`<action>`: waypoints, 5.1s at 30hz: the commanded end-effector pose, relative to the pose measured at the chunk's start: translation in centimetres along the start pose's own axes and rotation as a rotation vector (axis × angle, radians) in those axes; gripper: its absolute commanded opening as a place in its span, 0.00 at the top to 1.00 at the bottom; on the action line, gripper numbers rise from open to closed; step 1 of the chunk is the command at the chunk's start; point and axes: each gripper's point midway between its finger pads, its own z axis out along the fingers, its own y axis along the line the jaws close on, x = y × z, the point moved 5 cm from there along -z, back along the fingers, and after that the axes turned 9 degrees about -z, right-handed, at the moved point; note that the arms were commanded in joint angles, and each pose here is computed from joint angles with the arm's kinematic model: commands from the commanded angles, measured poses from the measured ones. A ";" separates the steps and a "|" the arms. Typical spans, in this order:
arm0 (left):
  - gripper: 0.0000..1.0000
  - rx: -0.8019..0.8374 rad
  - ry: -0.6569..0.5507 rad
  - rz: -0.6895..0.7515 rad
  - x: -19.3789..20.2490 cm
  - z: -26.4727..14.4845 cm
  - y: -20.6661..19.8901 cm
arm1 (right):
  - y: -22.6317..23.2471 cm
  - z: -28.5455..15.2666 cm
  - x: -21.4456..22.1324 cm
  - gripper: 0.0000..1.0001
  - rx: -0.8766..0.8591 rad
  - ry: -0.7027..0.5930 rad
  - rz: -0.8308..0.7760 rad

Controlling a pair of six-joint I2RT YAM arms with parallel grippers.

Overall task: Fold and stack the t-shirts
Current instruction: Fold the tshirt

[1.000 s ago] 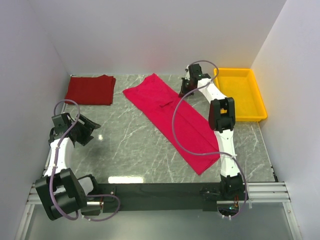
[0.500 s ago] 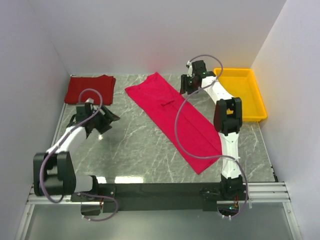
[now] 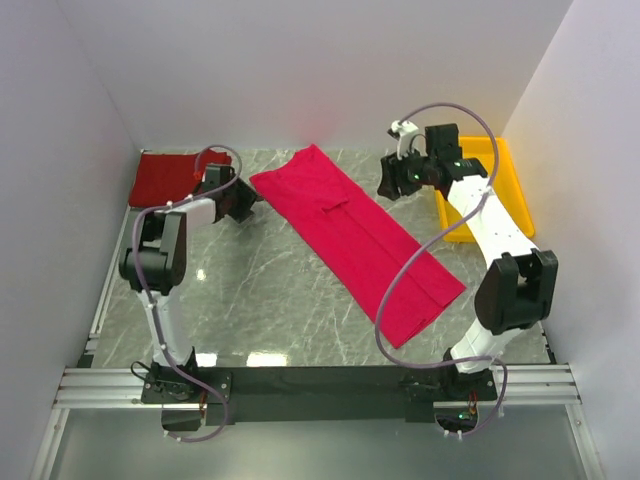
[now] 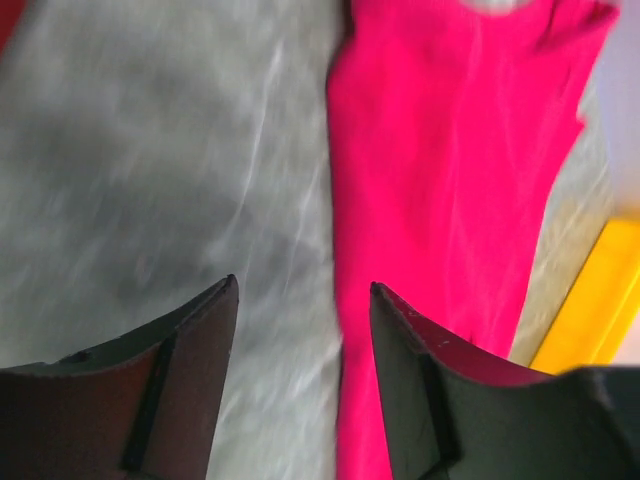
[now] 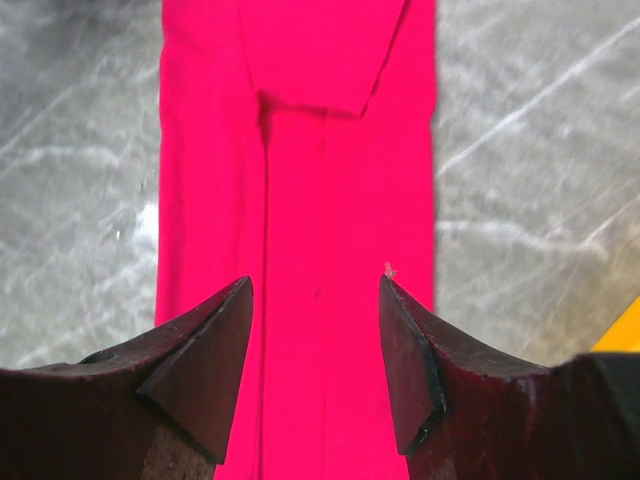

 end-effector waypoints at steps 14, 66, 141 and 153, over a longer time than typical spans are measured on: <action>0.66 -0.024 0.015 -0.053 -1.6 7.5 -2.6 | -0.3 -4.0 1.5 0.39 0.040 -0.071 0.057; 0.32 0.381 -0.163 0.475 -5.9 -14.5 -11.9 | 2.3 -4.3 10.7 0.37 -0.282 0.043 -0.697; 0.46 -0.328 0.216 -0.262 40.2 -14.4 9.9 | -0.3 -8.5 22.7 0.41 -0.497 0.122 -0.916; 0.67 -0.333 0.210 -0.226 39.6 -13.0 9.7 | -0.3 -8.5 23.9 0.41 -0.519 0.165 -0.948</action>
